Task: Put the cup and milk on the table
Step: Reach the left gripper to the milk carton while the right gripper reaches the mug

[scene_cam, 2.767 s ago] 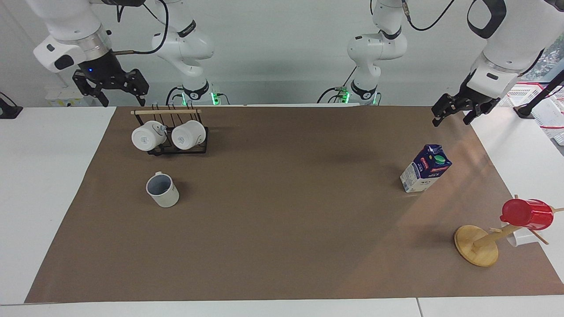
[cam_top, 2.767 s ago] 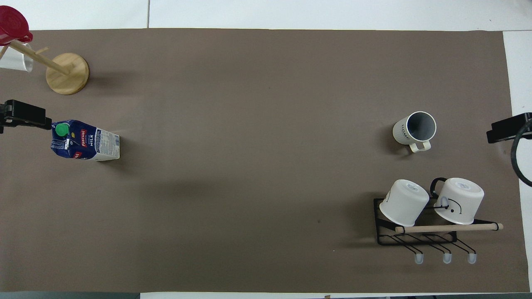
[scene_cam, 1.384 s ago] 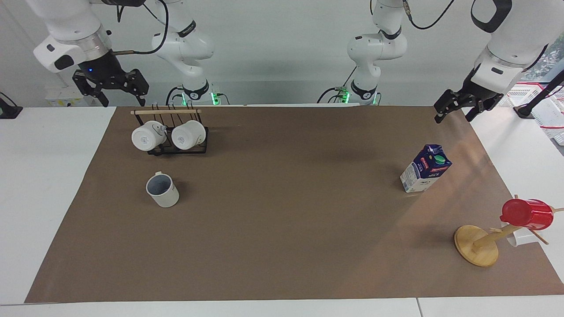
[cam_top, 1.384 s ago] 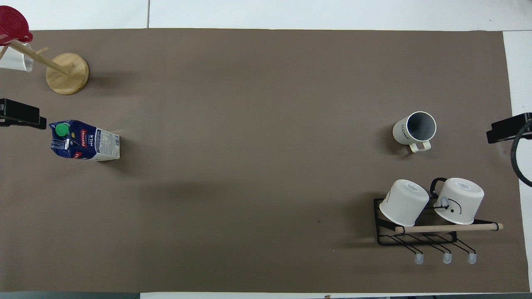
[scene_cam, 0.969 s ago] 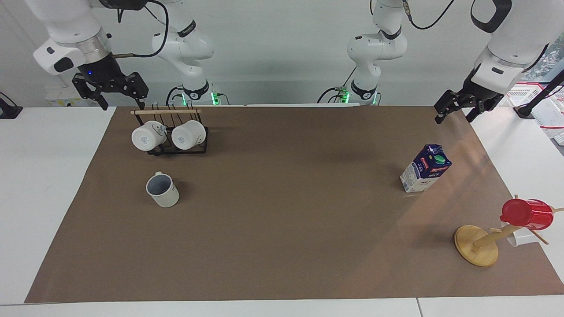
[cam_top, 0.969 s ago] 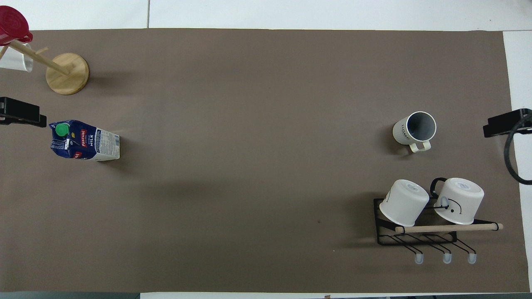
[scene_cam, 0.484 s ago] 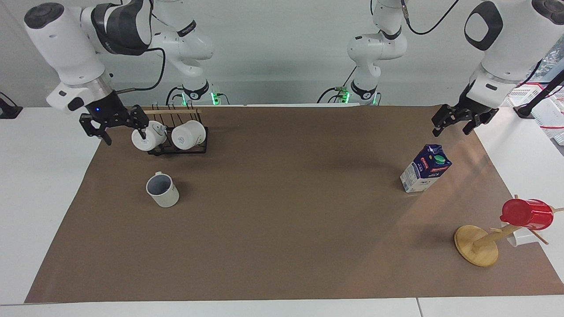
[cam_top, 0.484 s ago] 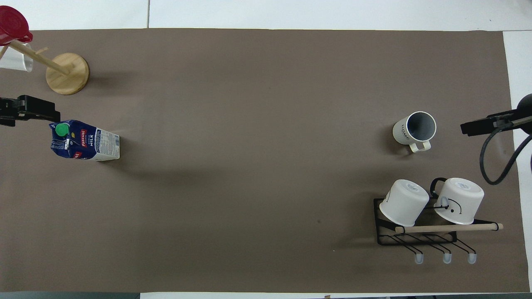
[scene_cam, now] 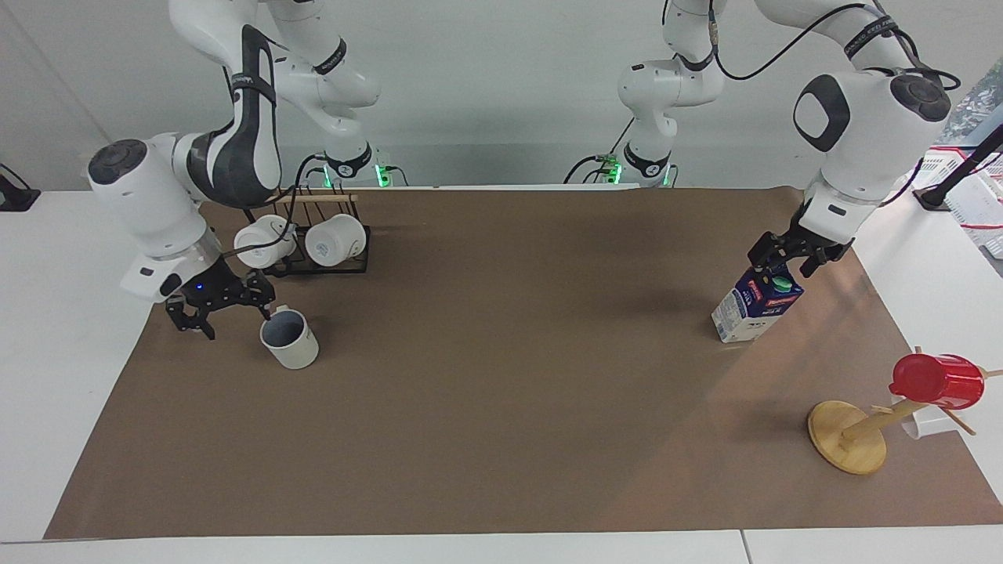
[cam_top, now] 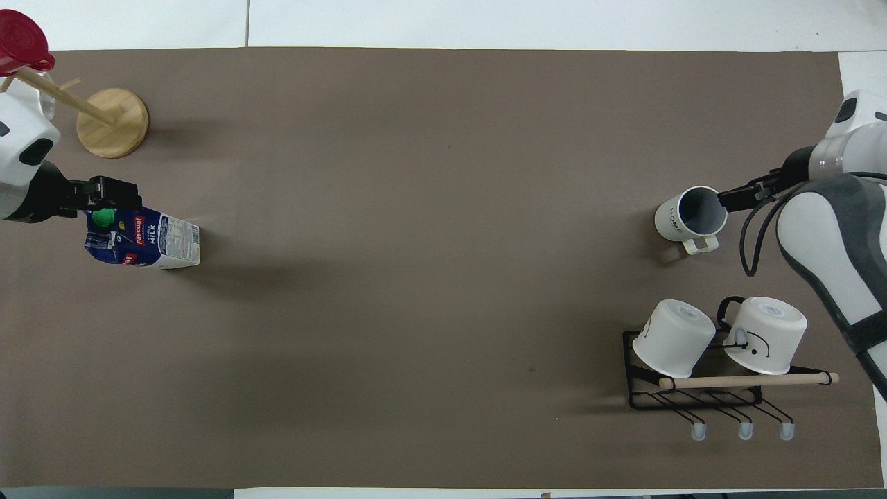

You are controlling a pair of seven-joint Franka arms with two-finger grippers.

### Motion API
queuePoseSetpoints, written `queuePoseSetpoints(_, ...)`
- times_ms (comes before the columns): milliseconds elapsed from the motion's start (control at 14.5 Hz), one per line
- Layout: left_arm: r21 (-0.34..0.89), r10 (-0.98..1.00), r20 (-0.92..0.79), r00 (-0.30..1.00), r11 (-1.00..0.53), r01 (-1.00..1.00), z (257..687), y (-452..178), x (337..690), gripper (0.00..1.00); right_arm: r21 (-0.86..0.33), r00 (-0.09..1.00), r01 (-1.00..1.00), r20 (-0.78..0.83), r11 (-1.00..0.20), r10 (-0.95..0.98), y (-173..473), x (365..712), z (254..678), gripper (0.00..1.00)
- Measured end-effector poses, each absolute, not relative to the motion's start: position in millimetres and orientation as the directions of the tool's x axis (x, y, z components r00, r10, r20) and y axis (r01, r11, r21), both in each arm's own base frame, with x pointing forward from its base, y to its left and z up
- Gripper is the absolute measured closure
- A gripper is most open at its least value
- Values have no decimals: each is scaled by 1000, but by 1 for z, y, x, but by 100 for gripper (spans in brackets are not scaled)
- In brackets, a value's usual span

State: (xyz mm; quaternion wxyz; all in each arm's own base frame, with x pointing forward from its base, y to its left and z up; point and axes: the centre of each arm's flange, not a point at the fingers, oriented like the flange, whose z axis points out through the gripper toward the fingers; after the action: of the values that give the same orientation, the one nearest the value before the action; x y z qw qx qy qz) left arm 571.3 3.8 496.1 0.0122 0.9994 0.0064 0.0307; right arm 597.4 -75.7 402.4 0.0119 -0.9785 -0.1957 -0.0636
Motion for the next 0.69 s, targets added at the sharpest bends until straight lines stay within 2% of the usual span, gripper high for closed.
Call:
queuePoseSetpoints(346, 23, 21, 49, 999, -1000, 20, 474, 22, 567, 0, 1, 887, 452, 108, -892, 449, -73, 590, 360, 0)
queuePoseSetpoints(484, 23, 21, 50, 999, -1000, 20, 469, 22, 567, 0, -4, 876, 475, 98, -880, 473, -71, 585, 353, 4)
queuePoseSetpoints(553, 23, 21, 49, 999, -1000, 20, 467, 22, 566, 0, -4, 872, 483, 97, -876, 480, -70, 584, 352, 12)
queuePoseSetpoints(692, 23, 21, 46, 999, -1000, 20, 464, 22, 565, 0, -3, 870, 485, 97, -874, 483, -69, 584, 351, 37)
